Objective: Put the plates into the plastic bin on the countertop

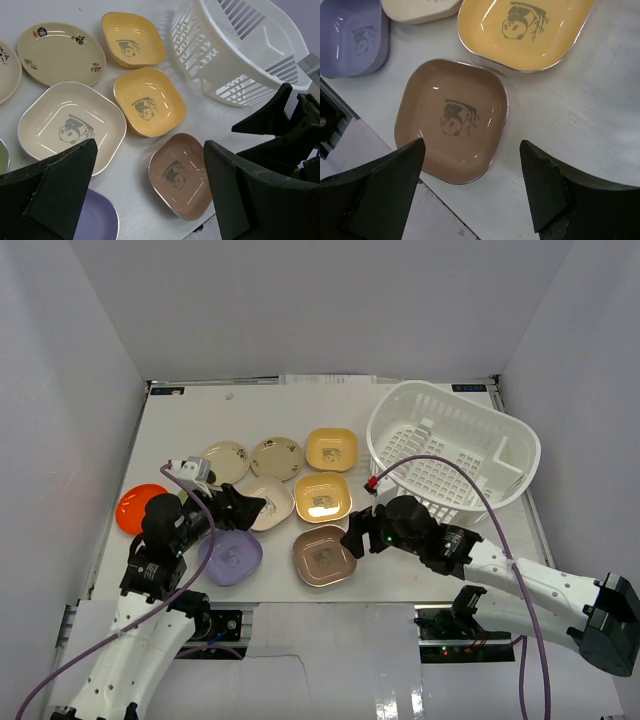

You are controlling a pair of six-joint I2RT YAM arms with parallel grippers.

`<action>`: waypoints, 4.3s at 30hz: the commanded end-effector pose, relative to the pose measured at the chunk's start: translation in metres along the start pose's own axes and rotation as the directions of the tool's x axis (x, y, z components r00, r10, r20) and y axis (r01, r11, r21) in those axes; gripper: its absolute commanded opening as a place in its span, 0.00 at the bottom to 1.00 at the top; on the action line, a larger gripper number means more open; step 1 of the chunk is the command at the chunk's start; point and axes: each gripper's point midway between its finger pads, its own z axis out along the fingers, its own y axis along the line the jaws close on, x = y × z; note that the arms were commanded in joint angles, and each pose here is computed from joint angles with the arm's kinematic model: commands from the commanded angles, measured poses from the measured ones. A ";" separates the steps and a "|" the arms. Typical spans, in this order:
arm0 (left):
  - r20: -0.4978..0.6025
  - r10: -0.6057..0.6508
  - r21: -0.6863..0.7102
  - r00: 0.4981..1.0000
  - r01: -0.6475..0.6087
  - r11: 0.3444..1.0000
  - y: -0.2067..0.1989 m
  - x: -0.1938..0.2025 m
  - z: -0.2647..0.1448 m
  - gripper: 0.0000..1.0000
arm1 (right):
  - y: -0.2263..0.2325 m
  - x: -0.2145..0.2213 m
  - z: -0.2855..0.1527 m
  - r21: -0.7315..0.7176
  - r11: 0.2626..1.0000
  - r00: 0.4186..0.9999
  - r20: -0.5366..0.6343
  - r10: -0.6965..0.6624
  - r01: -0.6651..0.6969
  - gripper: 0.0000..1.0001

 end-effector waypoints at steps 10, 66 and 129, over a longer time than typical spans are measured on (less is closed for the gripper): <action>-0.072 -0.042 -0.096 0.997 0.035 0.995 0.018 0.009 0.011 0.98 | -0.014 0.044 0.044 0.158 0.987 0.992 -0.129 -0.003 0.024 0.61; 0.133 -0.048 -0.274 0.990 0.083 0.958 0.040 -0.027 -0.015 0.96 | -0.241 -0.161 -0.098 0.584 0.719 0.893 0.434 0.115 -0.377 0.66; 0.266 0.006 -0.330 0.964 0.085 0.940 0.045 -0.051 -0.042 0.98 | -0.258 -0.135 -0.132 0.702 0.496 0.821 0.570 0.038 -0.511 0.08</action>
